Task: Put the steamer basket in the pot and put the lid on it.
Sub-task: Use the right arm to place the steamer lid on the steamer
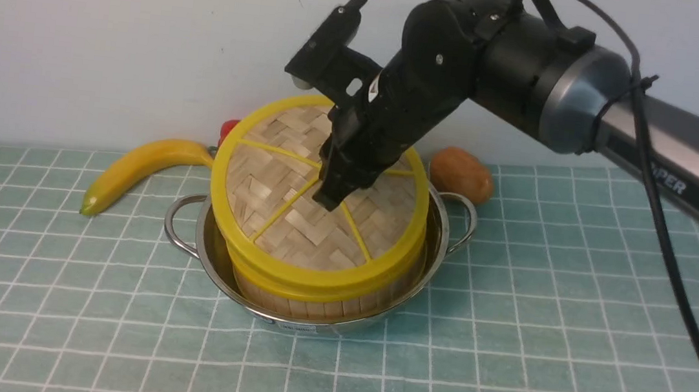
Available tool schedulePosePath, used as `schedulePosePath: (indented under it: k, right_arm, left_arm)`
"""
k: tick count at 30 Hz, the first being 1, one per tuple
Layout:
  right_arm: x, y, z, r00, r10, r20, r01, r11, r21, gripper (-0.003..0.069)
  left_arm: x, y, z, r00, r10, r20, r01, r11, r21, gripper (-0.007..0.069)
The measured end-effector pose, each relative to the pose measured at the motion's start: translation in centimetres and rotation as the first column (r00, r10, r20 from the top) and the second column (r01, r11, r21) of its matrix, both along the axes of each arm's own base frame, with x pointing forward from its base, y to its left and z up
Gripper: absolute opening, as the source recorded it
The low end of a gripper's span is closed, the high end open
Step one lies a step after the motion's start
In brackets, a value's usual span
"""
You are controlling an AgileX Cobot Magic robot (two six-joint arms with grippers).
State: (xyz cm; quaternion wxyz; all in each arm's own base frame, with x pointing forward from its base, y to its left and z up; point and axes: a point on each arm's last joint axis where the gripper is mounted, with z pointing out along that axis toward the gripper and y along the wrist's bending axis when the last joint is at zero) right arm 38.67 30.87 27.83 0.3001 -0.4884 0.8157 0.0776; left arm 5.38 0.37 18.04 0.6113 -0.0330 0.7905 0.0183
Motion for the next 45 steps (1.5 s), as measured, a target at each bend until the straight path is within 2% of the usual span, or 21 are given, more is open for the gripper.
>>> schedulePosePath:
  k: [15, 45]
  right_arm:
    - [0.1, 0.1, -1.5, 0.999, -0.004, -0.053, 0.002, 0.999, -0.037, 0.0142]
    - [0.1, -0.2, -0.4, 1.000, -0.015, -0.015, 0.015, 0.999, -0.040, 0.0142]
  left_arm:
    - [0.0, 0.0, 0.0, 1.000, 0.000, 0.000, 0.000, 1.000, 0.000, 0.0524]
    - [0.0, 0.0, 0.0, 1.000, 0.000, 0.000, 0.000, 1.000, 0.000, 0.0524]
